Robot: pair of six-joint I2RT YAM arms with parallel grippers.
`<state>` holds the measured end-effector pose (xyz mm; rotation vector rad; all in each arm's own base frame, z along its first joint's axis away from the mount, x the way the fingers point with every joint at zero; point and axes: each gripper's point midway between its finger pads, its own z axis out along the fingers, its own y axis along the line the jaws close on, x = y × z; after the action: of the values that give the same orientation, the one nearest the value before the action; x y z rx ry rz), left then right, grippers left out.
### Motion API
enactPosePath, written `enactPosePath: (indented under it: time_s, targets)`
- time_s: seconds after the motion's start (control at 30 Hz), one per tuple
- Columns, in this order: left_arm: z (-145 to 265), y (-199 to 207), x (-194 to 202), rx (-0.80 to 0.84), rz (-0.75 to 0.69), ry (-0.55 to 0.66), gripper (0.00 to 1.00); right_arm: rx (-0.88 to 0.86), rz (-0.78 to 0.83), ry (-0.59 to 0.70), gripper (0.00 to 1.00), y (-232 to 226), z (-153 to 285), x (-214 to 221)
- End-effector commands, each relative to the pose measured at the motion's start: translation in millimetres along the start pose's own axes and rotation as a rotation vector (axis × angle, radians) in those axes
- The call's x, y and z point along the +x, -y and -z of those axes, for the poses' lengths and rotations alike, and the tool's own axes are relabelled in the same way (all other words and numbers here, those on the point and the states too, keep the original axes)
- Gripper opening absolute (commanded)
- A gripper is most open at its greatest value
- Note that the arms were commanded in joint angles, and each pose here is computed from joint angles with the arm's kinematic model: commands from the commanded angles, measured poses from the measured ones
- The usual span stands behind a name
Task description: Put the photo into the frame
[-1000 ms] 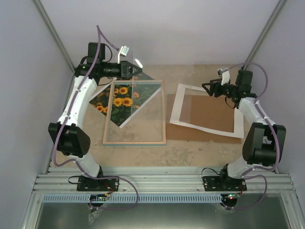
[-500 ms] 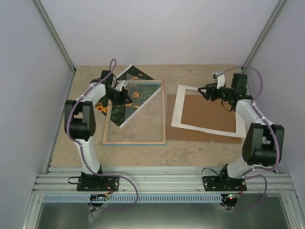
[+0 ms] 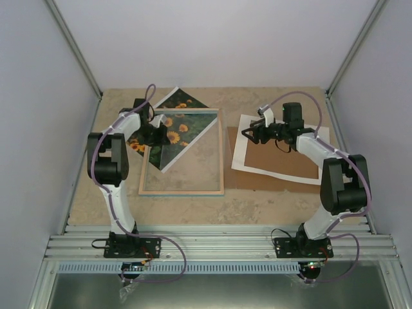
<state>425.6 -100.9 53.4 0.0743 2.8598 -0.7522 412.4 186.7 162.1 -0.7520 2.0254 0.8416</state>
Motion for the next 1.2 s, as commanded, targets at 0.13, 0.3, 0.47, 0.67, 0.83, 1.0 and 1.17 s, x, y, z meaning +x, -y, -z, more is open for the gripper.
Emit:
enactPosePath:
  time_s: [0.13,0.3,0.47,0.67,0.83,1.0,1.17]
  targets:
    - [24,20,-5,0.023,-0.135,0.066,0.00,-0.002,0.026,-0.008,0.65,0,-11,7]
    - [30,31,-7,0.051,-0.184,0.094,0.00,-0.006,0.025,-0.010,0.64,-1,-14,8]
    - [25,26,-12,0.037,-0.176,0.098,0.00,-0.007,0.022,-0.014,0.64,-1,-15,9]
    - [14,13,-16,-0.006,-0.148,0.084,0.00,-0.005,0.020,-0.017,0.64,0,-15,10]
    - [4,1,-17,-0.038,-0.124,0.072,0.00,-0.010,0.016,-0.021,0.64,0,-16,12]
    - [1,-2,-22,-0.047,-0.128,0.083,0.00,-0.011,0.014,-0.026,0.64,0,-17,15]
    - [3,-3,-24,-0.055,-0.140,0.088,0.00,-0.012,0.013,-0.029,0.64,0,-17,16]
